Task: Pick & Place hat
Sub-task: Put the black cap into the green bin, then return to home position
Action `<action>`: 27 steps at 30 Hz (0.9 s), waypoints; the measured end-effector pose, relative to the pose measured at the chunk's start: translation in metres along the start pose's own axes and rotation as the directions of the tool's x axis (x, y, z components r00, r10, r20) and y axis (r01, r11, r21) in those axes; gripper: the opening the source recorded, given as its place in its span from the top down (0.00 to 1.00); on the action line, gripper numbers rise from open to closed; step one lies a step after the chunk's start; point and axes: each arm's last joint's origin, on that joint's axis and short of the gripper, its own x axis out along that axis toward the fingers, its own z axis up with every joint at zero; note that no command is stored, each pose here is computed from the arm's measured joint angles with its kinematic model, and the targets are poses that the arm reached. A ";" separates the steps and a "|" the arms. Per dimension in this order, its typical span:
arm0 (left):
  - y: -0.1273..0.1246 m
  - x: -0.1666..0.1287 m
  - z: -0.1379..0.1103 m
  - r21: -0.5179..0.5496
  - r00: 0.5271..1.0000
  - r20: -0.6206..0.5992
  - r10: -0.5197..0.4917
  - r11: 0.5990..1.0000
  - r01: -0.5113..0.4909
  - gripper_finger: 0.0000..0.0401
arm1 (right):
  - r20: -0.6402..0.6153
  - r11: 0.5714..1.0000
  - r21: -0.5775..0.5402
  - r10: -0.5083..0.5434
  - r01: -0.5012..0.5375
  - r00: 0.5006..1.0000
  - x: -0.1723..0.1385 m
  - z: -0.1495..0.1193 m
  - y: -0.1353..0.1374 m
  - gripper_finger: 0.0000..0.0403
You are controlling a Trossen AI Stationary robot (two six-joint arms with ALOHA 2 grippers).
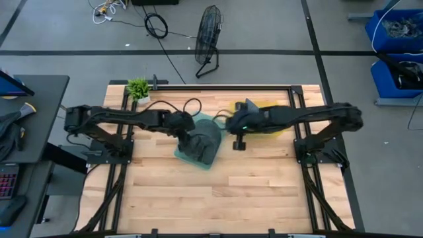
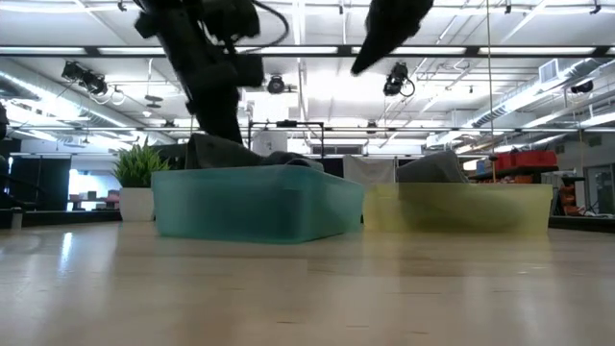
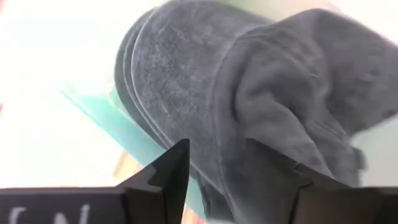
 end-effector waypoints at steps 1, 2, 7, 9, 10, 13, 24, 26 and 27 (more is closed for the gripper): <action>0.001 -0.009 0.000 0.001 1.000 0.012 -0.002 1.000 0.002 0.59 | 0.020 1.000 0.007 -0.012 0.012 1.000 -0.010 0.000 -0.003 1.00; 0.002 -0.018 -0.002 -0.013 1.000 0.018 -0.004 1.000 0.004 0.58 | 0.035 1.000 0.012 -0.025 0.025 0.999 -0.020 -0.002 -0.006 1.00; 0.007 -0.071 -0.006 -0.026 0.988 0.156 0.000 1.000 0.004 0.57 | 0.143 0.997 0.048 -0.061 0.055 0.988 -0.057 -0.013 -0.017 1.00; 0.007 -0.091 -0.011 -0.025 0.978 0.207 0.041 0.999 -0.036 0.58 | 0.169 0.997 0.061 -0.064 0.054 0.983 -0.062 -0.025 -0.018 1.00; 0.008 -0.103 -0.014 -0.032 0.966 0.251 0.066 0.998 -0.060 0.58 | 0.180 0.996 0.078 -0.066 0.053 0.981 -0.063 -0.032 -0.017 1.00; 0.011 -0.131 -0.028 -0.064 0.935 0.307 0.176 0.984 -0.165 0.59 | 0.215 0.991 0.124 -0.080 0.054 0.973 -0.059 -0.059 -0.014 1.00; 0.019 -0.120 -0.112 -0.226 0.855 0.458 0.243 0.962 -0.152 0.59 | 0.452 0.981 0.185 -0.139 0.060 0.881 -0.045 -0.152 0.000 1.00; 0.024 -0.119 -0.126 -0.273 0.827 0.495 0.265 0.952 -0.142 0.59 | 0.504 0.979 0.192 -0.154 0.063 0.850 -0.051 -0.163 -0.001 1.00; 0.025 -0.118 -0.132 -0.289 0.813 0.517 0.268 0.949 -0.129 0.59 | 0.517 0.978 0.199 -0.159 0.062 0.841 -0.053 -0.170 -0.001 1.00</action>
